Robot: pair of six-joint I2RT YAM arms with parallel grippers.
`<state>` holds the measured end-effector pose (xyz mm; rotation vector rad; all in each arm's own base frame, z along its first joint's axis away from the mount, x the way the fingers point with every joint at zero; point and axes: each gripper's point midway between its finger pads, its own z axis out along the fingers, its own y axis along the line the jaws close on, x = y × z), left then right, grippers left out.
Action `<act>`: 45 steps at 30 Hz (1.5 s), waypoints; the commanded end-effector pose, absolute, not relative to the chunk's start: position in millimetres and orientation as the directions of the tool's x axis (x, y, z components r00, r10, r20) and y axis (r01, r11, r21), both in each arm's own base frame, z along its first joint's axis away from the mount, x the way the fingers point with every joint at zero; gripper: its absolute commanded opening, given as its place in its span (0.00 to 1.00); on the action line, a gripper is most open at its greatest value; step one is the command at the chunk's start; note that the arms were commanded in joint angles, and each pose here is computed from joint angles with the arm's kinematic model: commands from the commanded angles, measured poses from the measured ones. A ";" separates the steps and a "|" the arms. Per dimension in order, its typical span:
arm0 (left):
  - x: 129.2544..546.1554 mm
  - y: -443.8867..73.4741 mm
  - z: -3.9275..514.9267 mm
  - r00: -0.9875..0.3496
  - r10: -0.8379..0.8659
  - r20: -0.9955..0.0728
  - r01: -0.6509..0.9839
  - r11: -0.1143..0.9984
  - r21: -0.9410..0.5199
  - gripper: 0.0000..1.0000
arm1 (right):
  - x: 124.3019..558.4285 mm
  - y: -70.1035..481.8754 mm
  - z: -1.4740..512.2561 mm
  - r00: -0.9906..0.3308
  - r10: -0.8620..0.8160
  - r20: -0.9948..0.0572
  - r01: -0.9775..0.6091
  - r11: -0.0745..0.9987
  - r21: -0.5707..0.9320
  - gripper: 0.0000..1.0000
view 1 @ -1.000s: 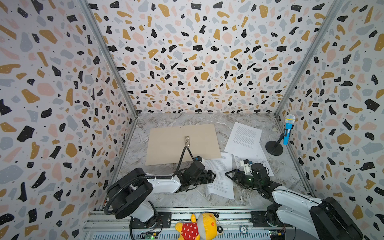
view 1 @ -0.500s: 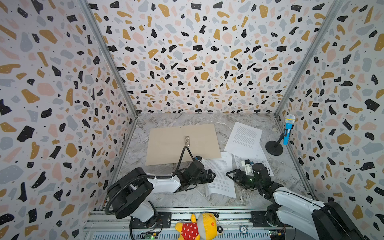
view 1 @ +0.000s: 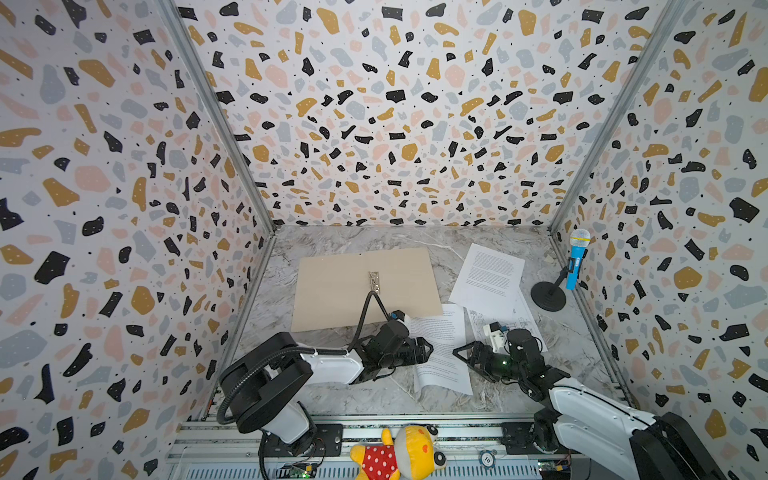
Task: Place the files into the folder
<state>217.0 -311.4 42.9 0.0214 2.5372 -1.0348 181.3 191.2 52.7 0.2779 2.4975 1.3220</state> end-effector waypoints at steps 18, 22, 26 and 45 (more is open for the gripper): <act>212.6 -313.4 28.0 -0.938 -0.139 -0.316 0.126 0.713 -0.690 0.81 | 130.0 169.9 4.9 -0.962 0.274 0.014 0.194 0.642 0.742 0.96; 211.5 -312.0 25.7 -0.940 -0.138 -0.311 0.122 0.716 -0.687 0.81 | 137.8 172.9 12.2 -0.954 0.298 0.000 0.193 0.618 0.762 0.96; 209.4 -308.3 25.1 -0.941 -0.131 -0.311 0.122 0.727 -0.676 0.81 | 142.7 175.2 18.5 -0.949 0.314 -0.003 0.196 0.599 0.777 0.95; 207.2 -302.1 26.4 -0.938 -0.087 -0.336 0.158 0.756 -0.635 0.82 | 157.8 179.0 45.4 -0.904 0.426 0.021 0.227 0.438 0.870 0.89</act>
